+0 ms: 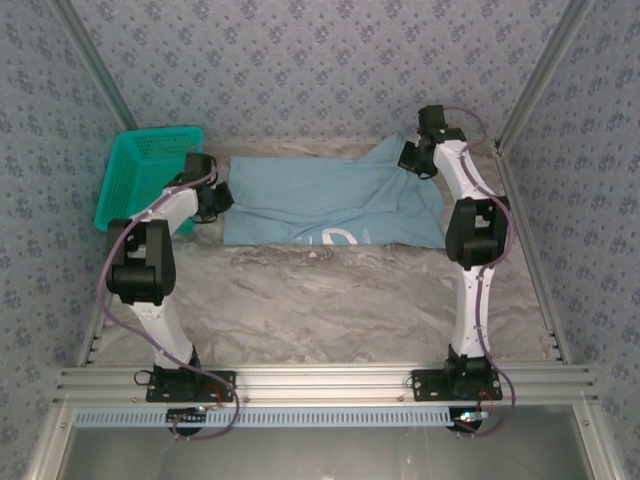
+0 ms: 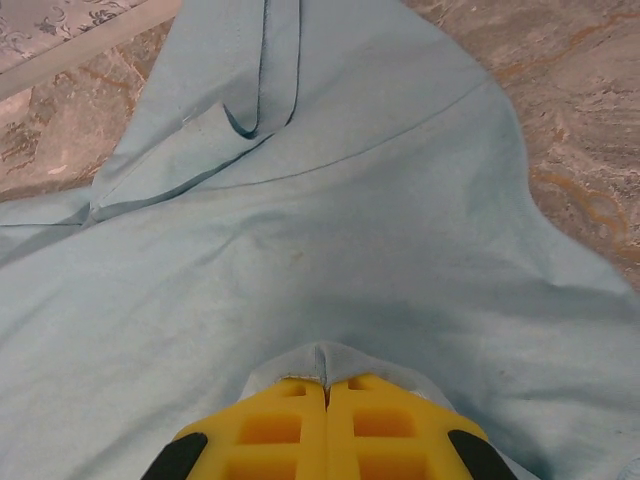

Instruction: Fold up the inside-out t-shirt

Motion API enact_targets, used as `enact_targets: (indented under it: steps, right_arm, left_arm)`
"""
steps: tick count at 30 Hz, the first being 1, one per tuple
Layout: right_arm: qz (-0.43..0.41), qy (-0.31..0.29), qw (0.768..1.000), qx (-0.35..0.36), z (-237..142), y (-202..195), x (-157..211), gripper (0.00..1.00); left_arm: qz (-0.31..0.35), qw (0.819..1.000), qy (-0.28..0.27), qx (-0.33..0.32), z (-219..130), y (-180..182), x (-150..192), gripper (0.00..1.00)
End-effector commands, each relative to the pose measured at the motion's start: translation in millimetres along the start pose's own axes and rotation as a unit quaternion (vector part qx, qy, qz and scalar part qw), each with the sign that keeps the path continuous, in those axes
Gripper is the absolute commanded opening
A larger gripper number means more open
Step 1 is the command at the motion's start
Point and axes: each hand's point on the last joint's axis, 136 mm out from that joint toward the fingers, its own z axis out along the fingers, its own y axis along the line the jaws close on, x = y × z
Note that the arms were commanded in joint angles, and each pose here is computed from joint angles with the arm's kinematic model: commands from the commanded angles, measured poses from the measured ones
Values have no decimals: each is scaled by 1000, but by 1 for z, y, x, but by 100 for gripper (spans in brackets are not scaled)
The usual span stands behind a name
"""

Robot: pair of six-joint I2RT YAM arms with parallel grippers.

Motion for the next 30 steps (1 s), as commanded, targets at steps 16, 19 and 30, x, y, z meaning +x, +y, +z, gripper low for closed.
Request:
enact_targets:
  steps: [16, 19, 30]
  right_arm:
    - [-10, -34, 999, -2, -10, -1, -22, 0]
    - [-14, -41, 999, -9, -7, 3, -25, 0]
    - [-24, -30, 999, -36, 27, 14, -19, 6]
  left_arm:
    - [7, 1000, -14, -10, -6, 4, -10, 0]
    - [5, 1000, -13, -10, -3, 4, -11, 0]
    - [3, 1000, -1, -15, 13, 6, -8, 2]
